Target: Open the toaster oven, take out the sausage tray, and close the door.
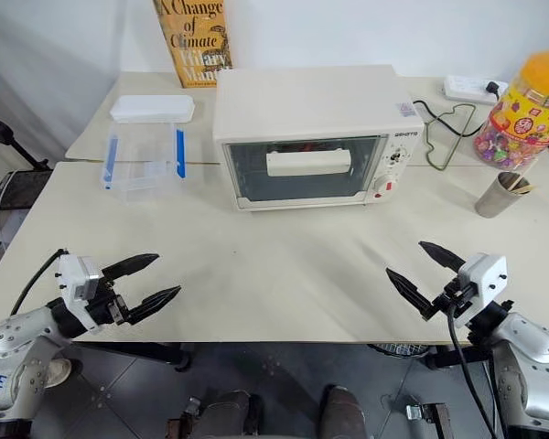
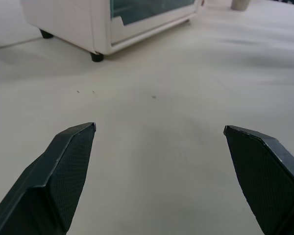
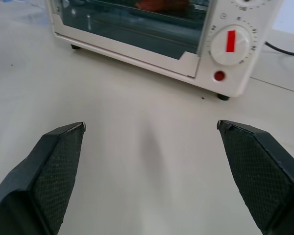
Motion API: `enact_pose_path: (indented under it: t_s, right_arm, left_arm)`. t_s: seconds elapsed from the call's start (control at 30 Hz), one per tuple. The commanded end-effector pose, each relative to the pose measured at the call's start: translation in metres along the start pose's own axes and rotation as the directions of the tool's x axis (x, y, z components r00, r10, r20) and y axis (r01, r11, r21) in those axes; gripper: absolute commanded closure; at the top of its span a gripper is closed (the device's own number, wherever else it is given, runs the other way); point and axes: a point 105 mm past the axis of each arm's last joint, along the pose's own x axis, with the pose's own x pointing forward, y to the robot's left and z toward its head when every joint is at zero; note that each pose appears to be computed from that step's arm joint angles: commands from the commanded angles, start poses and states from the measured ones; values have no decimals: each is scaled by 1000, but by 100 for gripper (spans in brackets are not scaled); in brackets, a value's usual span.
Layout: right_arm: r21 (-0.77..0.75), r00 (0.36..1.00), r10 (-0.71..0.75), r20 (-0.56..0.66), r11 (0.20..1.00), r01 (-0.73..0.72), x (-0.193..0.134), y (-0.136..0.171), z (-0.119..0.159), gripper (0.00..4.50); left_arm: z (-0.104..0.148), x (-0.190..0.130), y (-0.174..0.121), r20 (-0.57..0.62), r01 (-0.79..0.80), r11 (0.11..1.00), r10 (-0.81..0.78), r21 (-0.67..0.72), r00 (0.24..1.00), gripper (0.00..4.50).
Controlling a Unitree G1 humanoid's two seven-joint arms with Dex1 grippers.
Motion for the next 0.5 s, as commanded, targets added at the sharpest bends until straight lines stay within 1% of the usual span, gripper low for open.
enact_pose_path:
  t_s: [0.03, 0.13, 0.2, 0.27, 0.3, 0.37, 0.4, 0.5]
  right_arm:
    - [27, 996, 50, 74, 998, -53, 15, 3, 18, 0]
    - [63, 990, 88, 113, 993, -95, 27, 5, 30, 0]
    - [87, 982, 119, 143, 987, -132, 37, 4, 42, 0]
    - [117, 968, 150, 200, 977, -176, 54, 0, 63, 0]
    - [117, 963, 164, 212, 975, -191, 63, -3, 71, 0]
    - [117, 957, 191, 219, 968, -220, 75, -7, 81, 0]
    - [118, 954, 201, 224, 966, -231, 82, -9, 85, 0]
    - [114, 939, 244, 243, 954, -277, 98, -10, 94, 0]
  left_arm:
    - [22, 7, -2, 81, 12, 1000, -13, 15, 997, 4]
    - [31, 10, -4, 105, 24, 1000, -22, -19, 994, 4]
    - [45, 11, -8, 179, 96, 992, -81, -76, 981, 4]
    - [63, 12, -11, 258, 198, 971, -160, -130, 953, 4]
    - [70, 13, -10, 274, 221, 965, -176, -142, 945, 4]
    - [80, 17, -7, 298, 237, 958, -182, -159, 937, 4]
    - [85, 19, -7, 312, 239, 961, -185, -143, 932, 4]
    - [90, 24, -13, 321, 266, 955, -213, -133, 923, 4]
